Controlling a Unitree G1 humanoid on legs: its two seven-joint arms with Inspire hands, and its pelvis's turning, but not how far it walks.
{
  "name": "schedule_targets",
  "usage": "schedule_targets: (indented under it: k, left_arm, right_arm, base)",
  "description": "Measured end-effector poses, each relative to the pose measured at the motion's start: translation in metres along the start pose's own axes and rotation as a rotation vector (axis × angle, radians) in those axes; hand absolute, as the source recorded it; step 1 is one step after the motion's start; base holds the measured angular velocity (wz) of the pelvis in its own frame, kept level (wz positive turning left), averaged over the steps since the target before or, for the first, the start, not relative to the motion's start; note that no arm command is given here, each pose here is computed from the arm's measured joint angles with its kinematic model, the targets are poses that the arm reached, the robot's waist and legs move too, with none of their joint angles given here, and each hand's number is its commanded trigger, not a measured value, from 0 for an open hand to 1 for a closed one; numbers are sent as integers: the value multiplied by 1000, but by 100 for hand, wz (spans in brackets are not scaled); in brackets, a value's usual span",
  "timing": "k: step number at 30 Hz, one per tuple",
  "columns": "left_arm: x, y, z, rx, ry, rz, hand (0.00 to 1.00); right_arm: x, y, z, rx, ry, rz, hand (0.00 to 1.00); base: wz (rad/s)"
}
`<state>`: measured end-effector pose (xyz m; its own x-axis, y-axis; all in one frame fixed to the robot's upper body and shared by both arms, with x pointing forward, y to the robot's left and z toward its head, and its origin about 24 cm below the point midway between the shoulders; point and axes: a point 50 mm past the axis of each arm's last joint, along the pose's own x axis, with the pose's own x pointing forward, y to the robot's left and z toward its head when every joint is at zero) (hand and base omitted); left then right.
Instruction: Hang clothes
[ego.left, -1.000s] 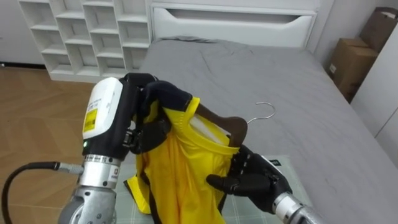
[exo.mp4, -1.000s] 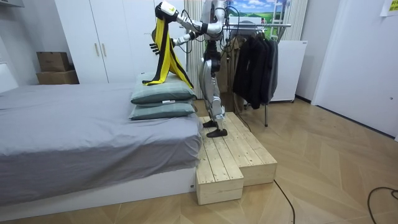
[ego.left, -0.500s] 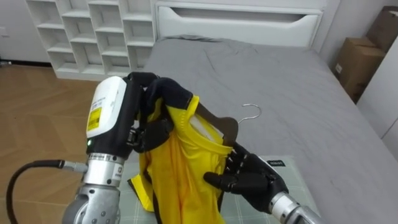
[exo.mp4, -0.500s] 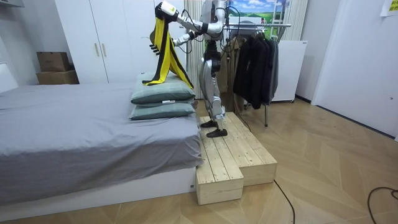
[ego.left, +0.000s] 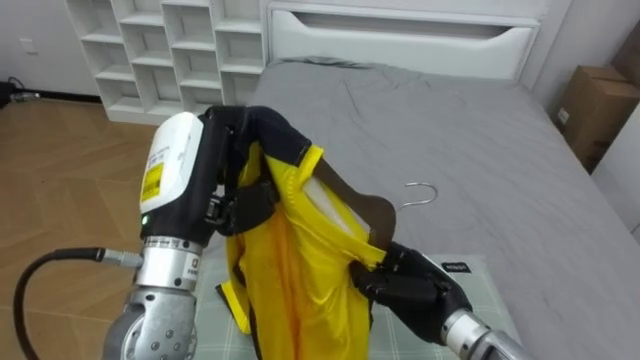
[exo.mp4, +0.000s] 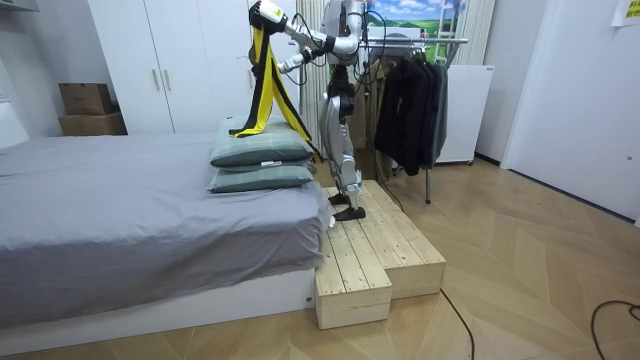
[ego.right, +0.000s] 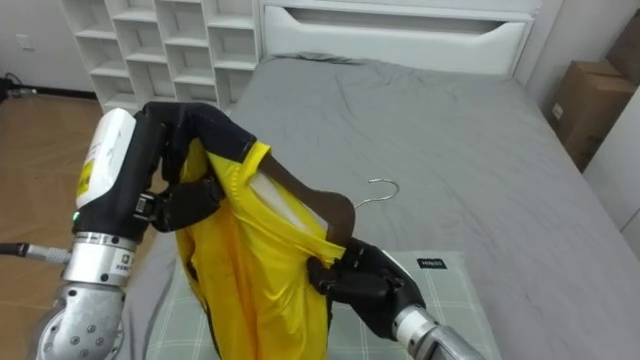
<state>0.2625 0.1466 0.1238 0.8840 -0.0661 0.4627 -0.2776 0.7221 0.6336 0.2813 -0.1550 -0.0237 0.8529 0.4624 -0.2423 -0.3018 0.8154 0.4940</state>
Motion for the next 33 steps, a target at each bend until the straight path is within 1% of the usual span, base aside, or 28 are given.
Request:
schedule_targets:
  k: [23,24,25,26,33]
  left_arm:
    - [0,-2,-1,5,12,-19,100]
    - [0,-2,-1,4,11,-19,88]
    - [0,-2,-1,4,11,-19,56]
    - [0,-2,-1,4,10,-20,0]
    - [0,-1,-1,10,3,-23,0]
  right_arm:
    - [1,2,0,-31,3,12,100]
    - [1,2,0,-31,3,10,100]
    - [1,2,0,-31,3,10,100]
    - [1,2,0,-31,3,10,100]
    - [1,1,1,-38,5,5,100]
  base:
    - [0]
    - [0]
    - [0]
    - [0]
    - [0]
